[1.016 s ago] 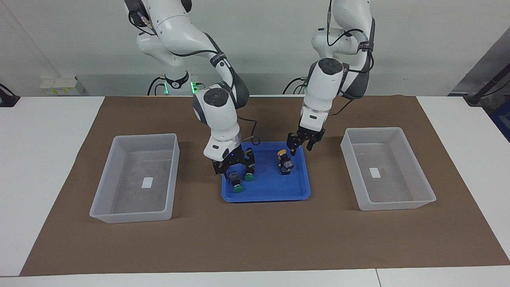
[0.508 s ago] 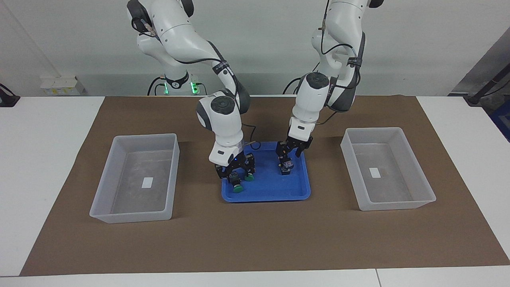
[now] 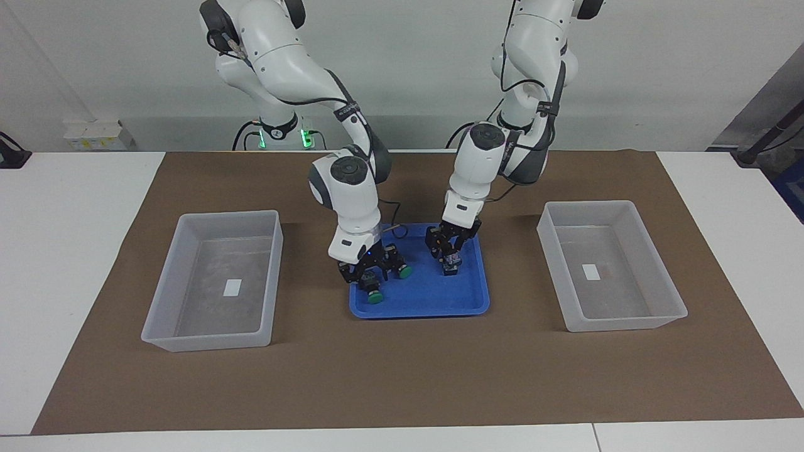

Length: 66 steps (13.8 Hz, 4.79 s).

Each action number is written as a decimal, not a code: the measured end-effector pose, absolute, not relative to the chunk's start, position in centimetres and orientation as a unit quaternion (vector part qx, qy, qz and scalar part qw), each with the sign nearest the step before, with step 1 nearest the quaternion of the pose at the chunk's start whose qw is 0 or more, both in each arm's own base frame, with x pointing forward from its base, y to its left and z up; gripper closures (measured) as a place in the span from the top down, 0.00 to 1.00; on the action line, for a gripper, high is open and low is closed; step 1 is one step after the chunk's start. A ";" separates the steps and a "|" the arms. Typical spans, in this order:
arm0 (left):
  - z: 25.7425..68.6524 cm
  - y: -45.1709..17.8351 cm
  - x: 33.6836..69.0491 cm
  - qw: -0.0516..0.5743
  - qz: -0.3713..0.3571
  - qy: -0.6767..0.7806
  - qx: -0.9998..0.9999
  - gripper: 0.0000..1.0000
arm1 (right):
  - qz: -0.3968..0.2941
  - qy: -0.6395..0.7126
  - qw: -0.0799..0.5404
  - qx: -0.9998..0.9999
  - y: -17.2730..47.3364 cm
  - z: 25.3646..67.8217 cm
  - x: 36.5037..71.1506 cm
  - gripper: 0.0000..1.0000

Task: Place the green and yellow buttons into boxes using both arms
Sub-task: 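Grasp the yellow button with the left gripper while the right gripper grasps green, then place the yellow button with the left gripper while the right gripper places green, then return the left gripper and the right gripper to the tray for more buttons, then grasp another yellow button with the left gripper while the right gripper grasps green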

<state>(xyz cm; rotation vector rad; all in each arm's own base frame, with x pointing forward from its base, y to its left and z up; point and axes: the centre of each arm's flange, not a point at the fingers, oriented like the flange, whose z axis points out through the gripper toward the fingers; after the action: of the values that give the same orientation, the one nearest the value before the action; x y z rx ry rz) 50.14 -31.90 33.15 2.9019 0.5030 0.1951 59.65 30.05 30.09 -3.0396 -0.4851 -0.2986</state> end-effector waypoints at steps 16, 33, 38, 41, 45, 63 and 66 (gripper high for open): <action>39.7 -27.9 56.0 0.086 0.069 0.212 0.971 0.47 | -0.099 -0.025 -0.028 -0.994 6.7 43.5 62.7 0.39; 36.6 3.1 61.6 0.030 0.061 0.115 0.991 0.47 | -0.108 -0.016 -0.025 -0.994 -4.7 34.1 63.5 0.71; 32.1 3.3 61.6 0.034 0.063 0.104 0.992 0.47 | -0.132 -0.028 -0.020 -0.991 4.7 41.3 62.8 1.00; 31.8 3.0 61.7 0.036 0.065 0.100 0.992 0.42 | -0.145 -0.013 0.006 -0.989 15.3 43.7 61.4 1.00; 34.6 2.8 63.2 0.036 0.072 0.095 0.992 0.74 | -0.163 -0.049 0.031 -0.985 24.2 44.1 59.4 1.00; 37.9 -25.0 58.6 0.060 0.041 0.117 0.990 0.67 | -0.139 -0.260 0.049 -0.954 35.5 29.2 51.6 0.52; 35.9 -28.2 56.0 0.057 0.032 0.102 0.993 0.66 | -0.158 -0.246 0.052 -0.955 34.5 31.4 52.6 0.40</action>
<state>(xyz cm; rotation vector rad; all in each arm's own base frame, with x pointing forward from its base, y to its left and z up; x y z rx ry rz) 55.96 -28.20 35.90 3.0095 0.3090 0.0955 52.63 34.52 31.41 -2.9047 -0.7481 -0.4821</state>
